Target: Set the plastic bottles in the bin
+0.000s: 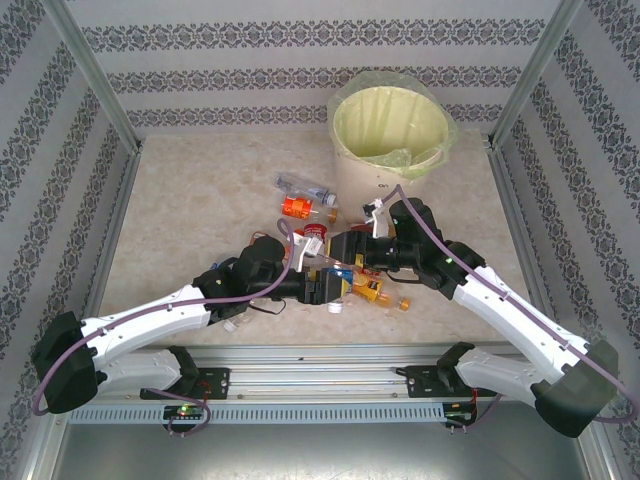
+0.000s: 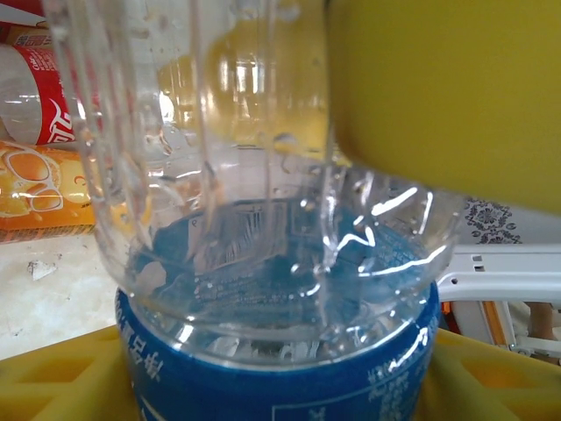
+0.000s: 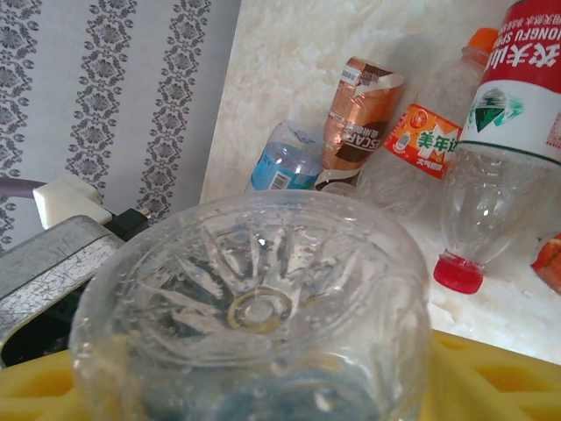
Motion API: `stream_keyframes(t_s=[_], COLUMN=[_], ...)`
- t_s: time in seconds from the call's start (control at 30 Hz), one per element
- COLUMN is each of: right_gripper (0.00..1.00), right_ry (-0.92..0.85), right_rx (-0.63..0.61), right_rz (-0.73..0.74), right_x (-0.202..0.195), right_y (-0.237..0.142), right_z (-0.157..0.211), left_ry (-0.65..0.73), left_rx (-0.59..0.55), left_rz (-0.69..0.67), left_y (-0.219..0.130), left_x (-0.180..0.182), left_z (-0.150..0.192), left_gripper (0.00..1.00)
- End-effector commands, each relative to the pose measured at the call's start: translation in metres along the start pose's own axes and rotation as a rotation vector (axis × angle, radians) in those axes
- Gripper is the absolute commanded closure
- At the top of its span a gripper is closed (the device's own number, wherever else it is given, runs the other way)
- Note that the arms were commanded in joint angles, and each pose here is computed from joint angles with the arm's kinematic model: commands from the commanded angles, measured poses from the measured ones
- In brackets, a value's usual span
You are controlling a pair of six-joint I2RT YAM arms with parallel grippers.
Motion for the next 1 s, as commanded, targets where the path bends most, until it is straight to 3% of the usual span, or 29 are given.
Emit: stream_keyframes(t_s=[0.0,0.07,0.3,0.77,0.97], right_gripper=[0.33,0.35,0.41,0.44,0.44], right_ry=[-0.032,-0.045,-0.087,-0.199,-0.293], right_rx=[-0.001,-0.003,-0.066,-0.257,-0.385], right_rz=[-0.018,-0.017,-0.030,-0.086,-0.051], right_x=[0.004,0.007,0.021,0.077,0.107], right_y=[-0.002,-0.005,-0.030,-0.102,-0.126], right_z=[0.003,0.003,-0.005,-0.050,-0.081], left_ry=[0.033,0.027,0.045,0.267,0.394], left_rx=[-0.052,-0.059,-0.118,-0.288,-0.317], left_rz=[0.075,0.068,0.100,0.027,-0.086], left_y=[-0.003,-0.002,-0.005,-0.034,-0.052], left_x=[-0.018,-0.018,-0.032,-0.062,-0.070], left_z=[-0.012,-0.013,-0.035,-0.097,-0.120], left_gripper=[0.30,0.26,0.00,0.00,0.00])
Point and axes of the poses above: each hand's point on the last joint's axis, 136 mm out from that joint toward the fingers, its own y axis out along the fingers, its own x axis along the line the jaws close on, z = x × y, the point moved 3 cm from there along -y, back along the fingers, and after that the axes turned 15 degrees about y, right-handed, at the moved point
